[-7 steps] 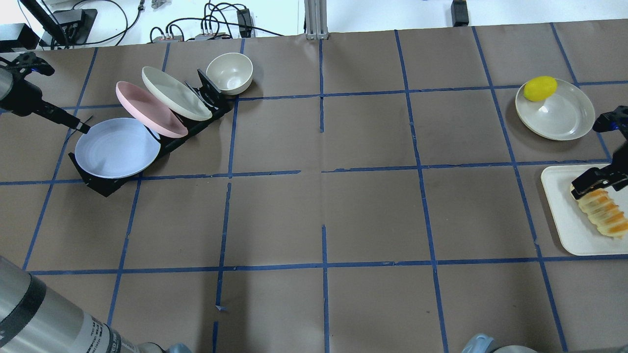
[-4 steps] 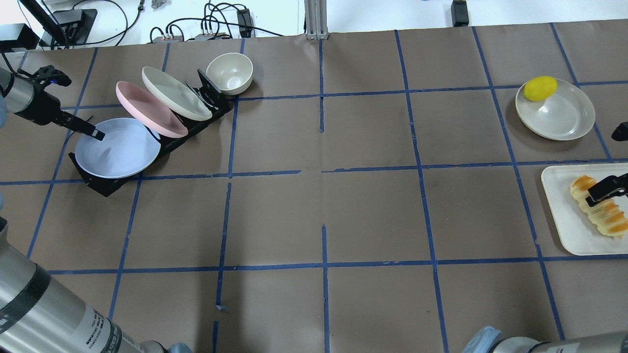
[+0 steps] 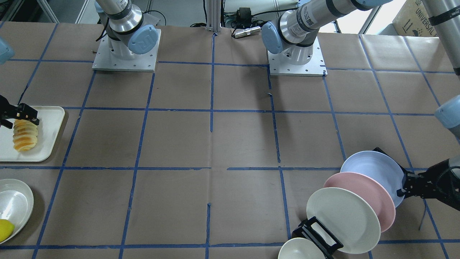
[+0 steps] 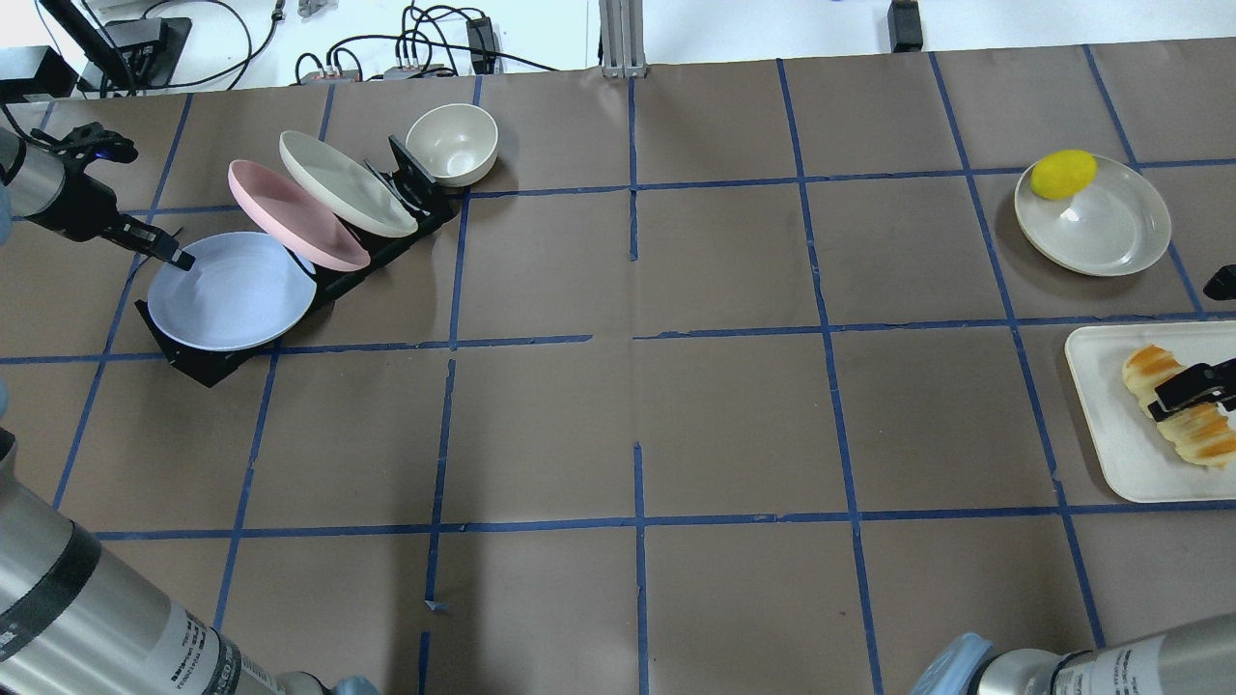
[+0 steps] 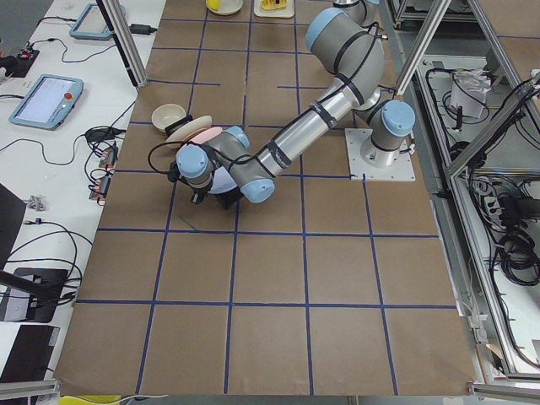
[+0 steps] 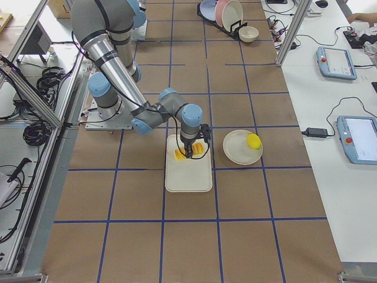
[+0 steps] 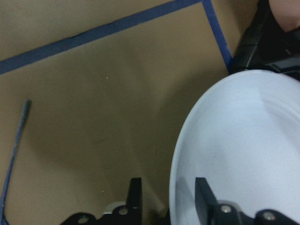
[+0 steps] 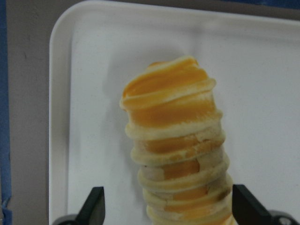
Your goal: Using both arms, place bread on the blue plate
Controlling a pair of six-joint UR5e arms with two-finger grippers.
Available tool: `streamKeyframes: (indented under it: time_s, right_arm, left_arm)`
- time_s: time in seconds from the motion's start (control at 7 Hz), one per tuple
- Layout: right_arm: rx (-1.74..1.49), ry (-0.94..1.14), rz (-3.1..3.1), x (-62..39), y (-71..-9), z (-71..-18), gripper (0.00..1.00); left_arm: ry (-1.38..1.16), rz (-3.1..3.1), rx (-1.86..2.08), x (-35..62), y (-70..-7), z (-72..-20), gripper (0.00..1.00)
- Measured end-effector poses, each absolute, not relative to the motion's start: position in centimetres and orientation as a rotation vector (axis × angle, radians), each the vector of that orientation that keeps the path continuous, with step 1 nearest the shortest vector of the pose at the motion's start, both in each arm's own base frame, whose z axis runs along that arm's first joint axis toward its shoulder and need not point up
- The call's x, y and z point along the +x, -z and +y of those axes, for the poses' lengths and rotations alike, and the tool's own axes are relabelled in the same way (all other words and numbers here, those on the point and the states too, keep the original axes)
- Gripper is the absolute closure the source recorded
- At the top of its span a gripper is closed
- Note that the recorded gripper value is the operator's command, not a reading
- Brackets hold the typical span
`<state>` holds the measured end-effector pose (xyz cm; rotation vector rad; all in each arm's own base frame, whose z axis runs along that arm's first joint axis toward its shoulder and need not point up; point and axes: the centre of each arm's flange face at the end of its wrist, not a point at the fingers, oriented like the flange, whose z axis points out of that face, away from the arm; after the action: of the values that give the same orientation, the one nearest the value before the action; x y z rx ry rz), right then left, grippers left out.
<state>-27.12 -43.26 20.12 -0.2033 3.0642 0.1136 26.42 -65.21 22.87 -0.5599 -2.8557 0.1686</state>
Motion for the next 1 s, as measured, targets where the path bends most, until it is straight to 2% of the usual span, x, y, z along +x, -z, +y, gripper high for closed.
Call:
streamKeyframes:
  time_s: [0.14, 0.29, 0.43, 0.57, 1.0]
  right_arm:
    - [-0.204, -0.123, 3.056, -27.2, -19.5, -43.3, 0.09]
    - [-0.206, -0.128, 3.050, -27.4, -18.8, -43.5, 0.34]
    - [-0.211, -0.128, 3.051, -27.5, -18.4, -43.6, 0.90]
    - [-0.212, -0.129, 3.050, -27.5, -18.1, -43.6, 0.97]
    - [-0.208, -0.123, 3.059, -27.4, -18.8, -43.7, 0.97]
  left_arm:
    - [-0.168, -2.876, -0.564, 26.3, -24.4, -65.0, 0.98]
    - [-0.164, -2.897, -0.568, 26.1, -26.2, -64.7, 0.99]
    - [-0.161, -2.908, -0.568, 25.9, -27.7, -64.3, 0.99]
    - [-0.154, -2.915, -0.564, 25.6, -29.2, -63.8, 0.99]
    - [-0.090, -2.953, -0.468, 21.7, -37.7, -60.6, 0.99]
